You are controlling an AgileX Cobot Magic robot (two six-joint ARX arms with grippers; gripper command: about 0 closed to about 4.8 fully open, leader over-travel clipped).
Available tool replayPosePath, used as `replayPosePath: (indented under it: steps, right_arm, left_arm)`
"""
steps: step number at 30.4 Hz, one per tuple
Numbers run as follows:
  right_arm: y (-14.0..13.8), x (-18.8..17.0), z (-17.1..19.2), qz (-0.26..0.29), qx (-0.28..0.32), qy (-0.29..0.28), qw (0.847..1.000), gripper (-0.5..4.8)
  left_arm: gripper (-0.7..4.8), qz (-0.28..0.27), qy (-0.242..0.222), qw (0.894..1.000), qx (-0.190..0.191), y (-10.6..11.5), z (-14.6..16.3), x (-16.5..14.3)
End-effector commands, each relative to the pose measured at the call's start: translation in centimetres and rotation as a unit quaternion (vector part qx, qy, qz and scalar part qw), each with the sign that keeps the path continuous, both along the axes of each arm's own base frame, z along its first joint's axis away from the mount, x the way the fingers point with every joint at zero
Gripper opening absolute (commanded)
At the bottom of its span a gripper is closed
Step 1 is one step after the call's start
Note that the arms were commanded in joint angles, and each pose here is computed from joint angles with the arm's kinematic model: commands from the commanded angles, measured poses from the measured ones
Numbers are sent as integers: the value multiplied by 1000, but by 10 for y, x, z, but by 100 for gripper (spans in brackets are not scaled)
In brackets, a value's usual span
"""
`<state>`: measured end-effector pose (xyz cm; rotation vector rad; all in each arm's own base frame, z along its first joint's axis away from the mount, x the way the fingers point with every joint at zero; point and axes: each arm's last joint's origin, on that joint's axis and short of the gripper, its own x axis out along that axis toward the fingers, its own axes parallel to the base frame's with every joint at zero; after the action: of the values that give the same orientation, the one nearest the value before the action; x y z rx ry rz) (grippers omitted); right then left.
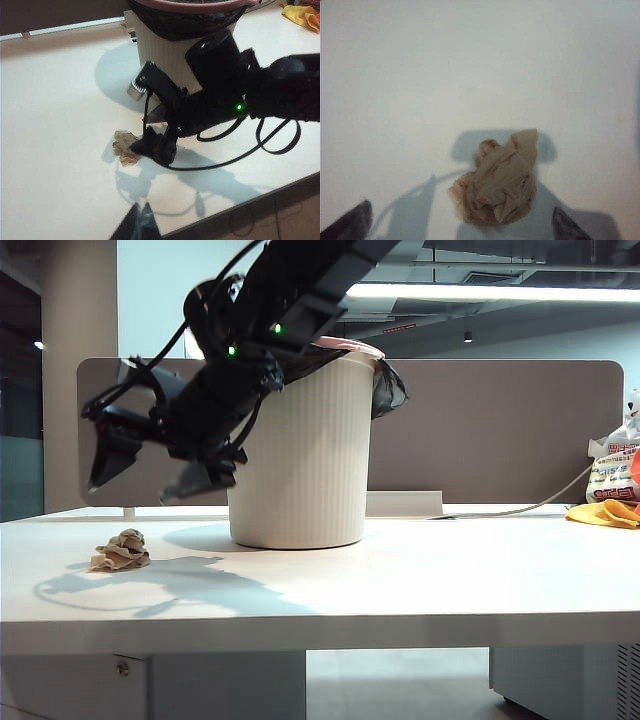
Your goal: Pick up all the trash on the table and put it in the trash can.
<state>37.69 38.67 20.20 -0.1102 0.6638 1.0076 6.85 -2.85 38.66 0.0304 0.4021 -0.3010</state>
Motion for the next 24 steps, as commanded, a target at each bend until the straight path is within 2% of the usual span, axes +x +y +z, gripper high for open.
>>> replayPosePath:
  steps: [1,8,12,14,17,18,24]
  right_arm:
    - [5,1,-5,-7,7,-3,1000,442]
    - [13,4,-29,-20,9,-8,1000,437]
    - [16,12,-42,-49,12,-1,999,388]
    - [18,15,-43,-49,12,-1,999,310]
    - [20,17,-41,-49,15,-4,999,44]
    - [21,16,-40,-49,19,-8,999,-13]
    - [18,13,-22,-45,18,-11,999,-6]
  left_arm:
    - [-5,2,0,1000,-1,0,0,0]
    - [-6,2,1,1000,-1,0,0,0]
    - [-6,2,7,1000,2,1,-1,-1]
    - [-5,2,16,1000,6,1,-3,-1]
    - [-6,2,30,999,13,1,-5,-3]
    - [-6,2,32,999,14,2,-6,-3]
    - [-6,2,29,1000,12,1,-5,-3]
